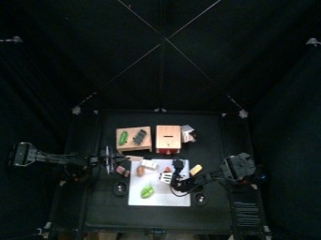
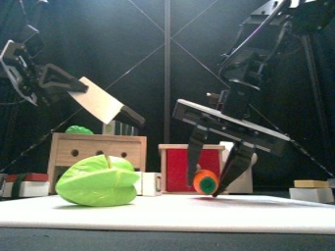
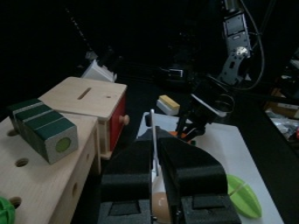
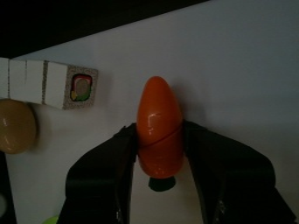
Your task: Reorient right arm
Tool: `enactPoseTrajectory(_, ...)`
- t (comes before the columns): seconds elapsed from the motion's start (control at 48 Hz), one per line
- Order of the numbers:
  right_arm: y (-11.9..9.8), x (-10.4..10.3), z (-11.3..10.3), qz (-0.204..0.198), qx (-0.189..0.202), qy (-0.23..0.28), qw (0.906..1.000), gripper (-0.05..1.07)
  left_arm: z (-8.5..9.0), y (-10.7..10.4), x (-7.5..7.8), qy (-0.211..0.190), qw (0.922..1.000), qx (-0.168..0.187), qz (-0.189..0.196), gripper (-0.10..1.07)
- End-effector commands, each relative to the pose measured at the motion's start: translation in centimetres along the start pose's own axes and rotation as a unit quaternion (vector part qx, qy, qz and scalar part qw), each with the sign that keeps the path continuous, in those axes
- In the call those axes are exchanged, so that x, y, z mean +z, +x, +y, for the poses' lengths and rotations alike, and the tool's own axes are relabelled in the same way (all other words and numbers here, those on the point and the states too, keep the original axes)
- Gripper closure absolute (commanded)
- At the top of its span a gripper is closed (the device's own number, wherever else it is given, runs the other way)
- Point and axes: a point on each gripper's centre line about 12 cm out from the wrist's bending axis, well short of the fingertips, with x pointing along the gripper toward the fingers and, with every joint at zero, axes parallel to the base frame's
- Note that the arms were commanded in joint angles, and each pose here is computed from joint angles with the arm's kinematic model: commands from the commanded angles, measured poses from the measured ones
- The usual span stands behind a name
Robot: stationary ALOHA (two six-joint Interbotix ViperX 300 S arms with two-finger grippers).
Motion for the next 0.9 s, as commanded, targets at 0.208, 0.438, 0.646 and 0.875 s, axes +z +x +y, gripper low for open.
enactPoseTrajectory(0.208,-1.0,-0.2,0.8,0.009,0.010,0.014,0.9998,0.16,-0.2,0.4,0.5,-0.001,1.0000,-0.003,-0.004,0.55)
enactPoseTrajectory(0.438,-1.3,-0.3,1.0,0.010,0.014,0.009,0.9998,0.02,-0.1,0.4,0.3,0.000,1.0000,-0.003,0.003,0.55)
enactPoseTrajectory(0.646,-1.7,0.0,1.4,0.003,0.023,0.005,0.9997,0.02,-0.1,0.4,0.3,0.000,1.0000,-0.003,0.003,0.55)
enactPoseTrajectory(0.875,-3.7,1.0,1.2,-0.023,0.021,0.003,0.9995,0.02,-0.1,0.4,0.3,0.000,1.0000,-0.002,0.003,0.55)
